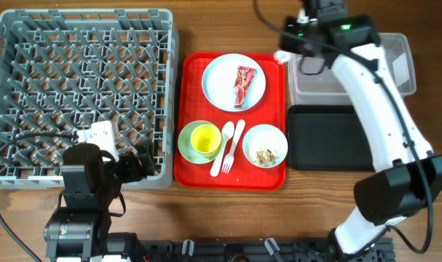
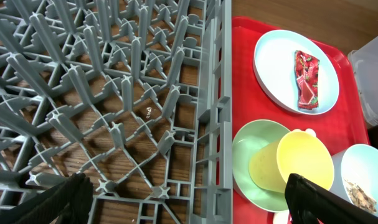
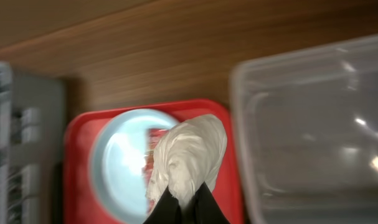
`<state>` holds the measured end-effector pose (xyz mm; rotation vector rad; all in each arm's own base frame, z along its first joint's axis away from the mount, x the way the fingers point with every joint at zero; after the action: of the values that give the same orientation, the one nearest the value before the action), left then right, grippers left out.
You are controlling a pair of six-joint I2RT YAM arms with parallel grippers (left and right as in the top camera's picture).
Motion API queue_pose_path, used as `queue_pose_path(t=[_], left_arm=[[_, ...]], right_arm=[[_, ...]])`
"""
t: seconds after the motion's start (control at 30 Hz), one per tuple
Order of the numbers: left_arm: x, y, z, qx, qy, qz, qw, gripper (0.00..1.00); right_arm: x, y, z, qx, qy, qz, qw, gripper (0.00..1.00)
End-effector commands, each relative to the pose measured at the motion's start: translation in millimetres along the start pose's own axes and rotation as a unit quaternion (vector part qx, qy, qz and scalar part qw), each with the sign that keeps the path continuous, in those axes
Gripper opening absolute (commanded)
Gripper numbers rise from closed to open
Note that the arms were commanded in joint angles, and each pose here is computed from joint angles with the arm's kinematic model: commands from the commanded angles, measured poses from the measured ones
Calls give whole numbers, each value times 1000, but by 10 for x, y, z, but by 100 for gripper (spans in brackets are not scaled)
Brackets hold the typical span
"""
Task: Sort waste into correct bins and load items into the dishwasher rack
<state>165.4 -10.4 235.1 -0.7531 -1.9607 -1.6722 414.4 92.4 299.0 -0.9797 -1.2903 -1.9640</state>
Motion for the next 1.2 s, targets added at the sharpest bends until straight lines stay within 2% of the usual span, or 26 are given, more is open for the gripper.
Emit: queue_pose_path(t=[0.0,0.07,0.1,0.13,0.2,0.27,0.47,0.67,0.77,0.87,1.17], left_arm=[[42,54,-15,-6,-7,-11,1000,100],[42,54,-15,-6,-7,-11,1000,100],[42,54,-15,-6,-7,-11,1000,100],[42,54,-15,-6,-7,-11,1000,100],[42,54,-15,-6,-7,-11,1000,100],[42,54,-15,-6,-7,-11,1000,100],[42,54,-15,-6,-7,-11,1000,100],[42,54,-15,-6,-7,-11,1000,100],[42,54,-15,-6,-7,-11,1000,100],[42,54,-15,-6,-7,-11,1000,100],[42,54,-15,-6,-7,-11,1000,100]], right_arm=[[-245,66,-377,-48,-72,6,996,4],[-321,103,-515,-61,-81,6,995,7],[-356,116,-561,-64,-83,4,995,13],[-378,120,-579,-66,-81,4,995,26],[-394,118,-572,-68,-71,7,995,57],[-395,138,-554,-65,-64,2,996,77],[-346,57,-221,-27,5,10,1000,84],[-343,-309,459,46,46,9,998,85],[-438,-513,689,57,27,3,998,85],[-717,-765,813,58,7,34,998,85],[-1415,-1163,737,62,-36,119,990,83]])
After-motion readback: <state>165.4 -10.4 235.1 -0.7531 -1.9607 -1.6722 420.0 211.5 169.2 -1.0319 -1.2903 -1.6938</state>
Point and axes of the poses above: each gripper's point midway between its finger pads, its own x axis back along the fingers, its own z axis along the line the jaws close on, y = z × x, the point moved 9 cm from there along x, back along the fingers, and after that the axes turned 7 degrees about -x, right-handed, at the moved point
